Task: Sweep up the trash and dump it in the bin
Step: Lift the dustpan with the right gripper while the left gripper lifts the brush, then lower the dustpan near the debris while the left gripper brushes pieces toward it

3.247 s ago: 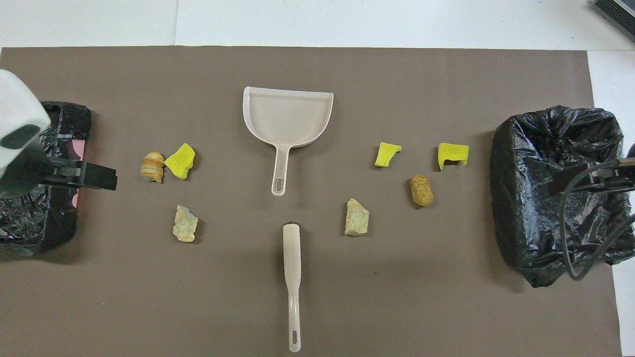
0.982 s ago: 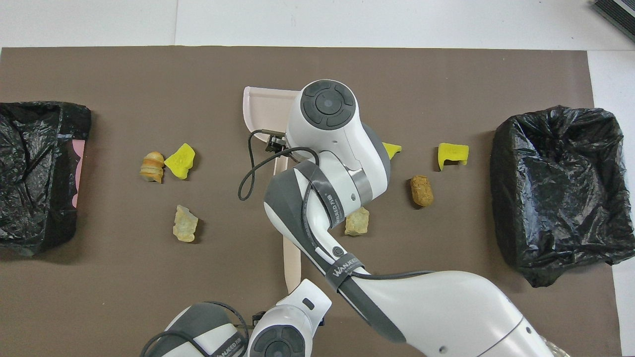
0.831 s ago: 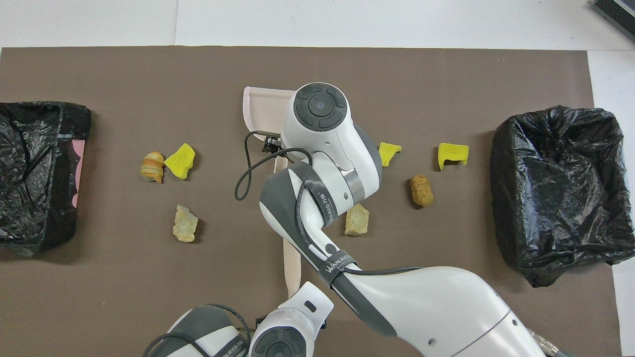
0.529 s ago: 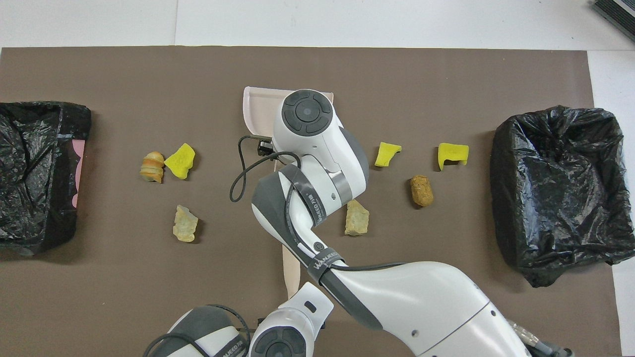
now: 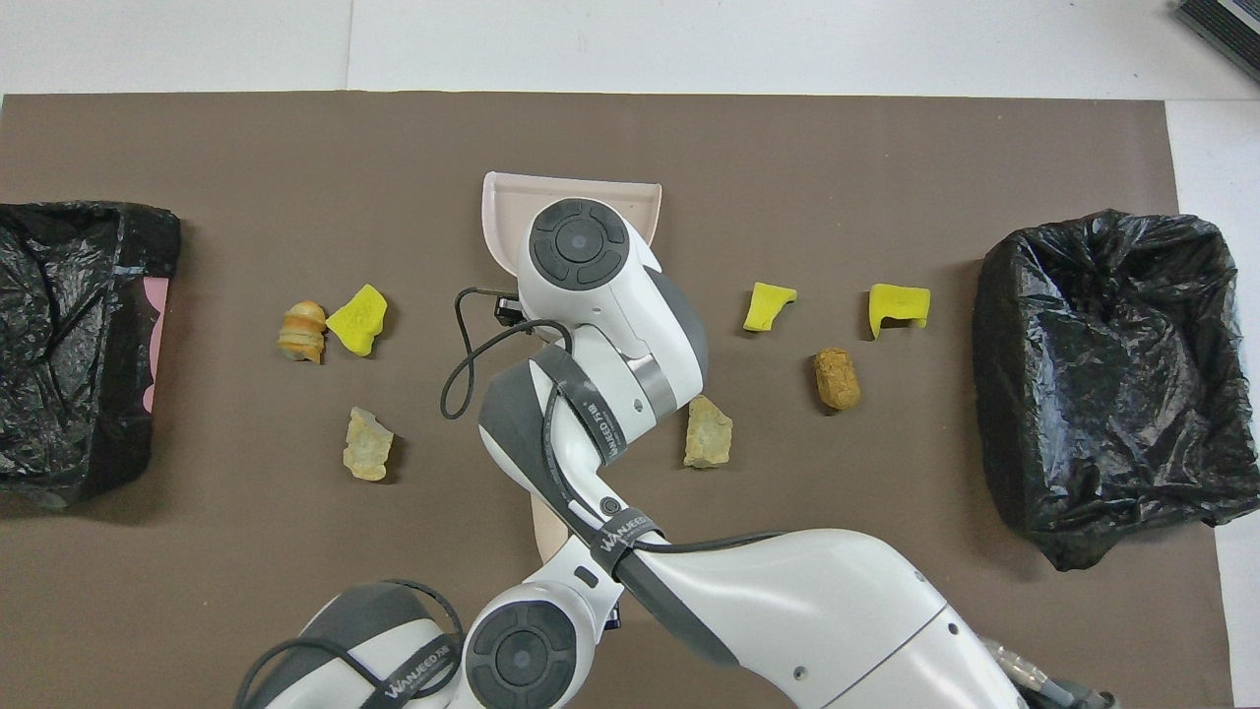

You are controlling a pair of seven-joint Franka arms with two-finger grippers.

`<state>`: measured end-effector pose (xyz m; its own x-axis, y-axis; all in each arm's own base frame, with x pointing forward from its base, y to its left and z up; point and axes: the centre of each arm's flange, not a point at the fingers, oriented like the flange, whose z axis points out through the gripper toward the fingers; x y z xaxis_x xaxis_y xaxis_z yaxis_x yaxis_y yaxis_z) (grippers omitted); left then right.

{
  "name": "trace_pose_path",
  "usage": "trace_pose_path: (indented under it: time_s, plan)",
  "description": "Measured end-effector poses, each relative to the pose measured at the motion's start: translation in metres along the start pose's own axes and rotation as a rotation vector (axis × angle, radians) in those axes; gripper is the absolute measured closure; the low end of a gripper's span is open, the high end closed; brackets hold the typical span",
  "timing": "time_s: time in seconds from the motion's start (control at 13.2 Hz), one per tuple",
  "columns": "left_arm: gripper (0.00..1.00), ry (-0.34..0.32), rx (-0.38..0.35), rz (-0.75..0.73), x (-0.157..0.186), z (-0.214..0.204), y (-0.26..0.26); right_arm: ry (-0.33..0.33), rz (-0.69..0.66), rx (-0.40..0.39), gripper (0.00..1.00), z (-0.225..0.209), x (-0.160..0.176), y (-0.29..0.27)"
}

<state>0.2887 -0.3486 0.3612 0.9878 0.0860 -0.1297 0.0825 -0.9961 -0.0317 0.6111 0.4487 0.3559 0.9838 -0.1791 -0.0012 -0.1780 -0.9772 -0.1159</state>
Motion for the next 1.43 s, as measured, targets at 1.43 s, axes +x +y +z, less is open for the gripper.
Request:
trace_pose_path:
  time_s: [1.43]
  plan:
    - [0.74,-0.100,0.123,-0.534,0.072,-0.024,-0.167,-0.025,-0.330,-0.047,0.68,-0.106,0.007,0.055]
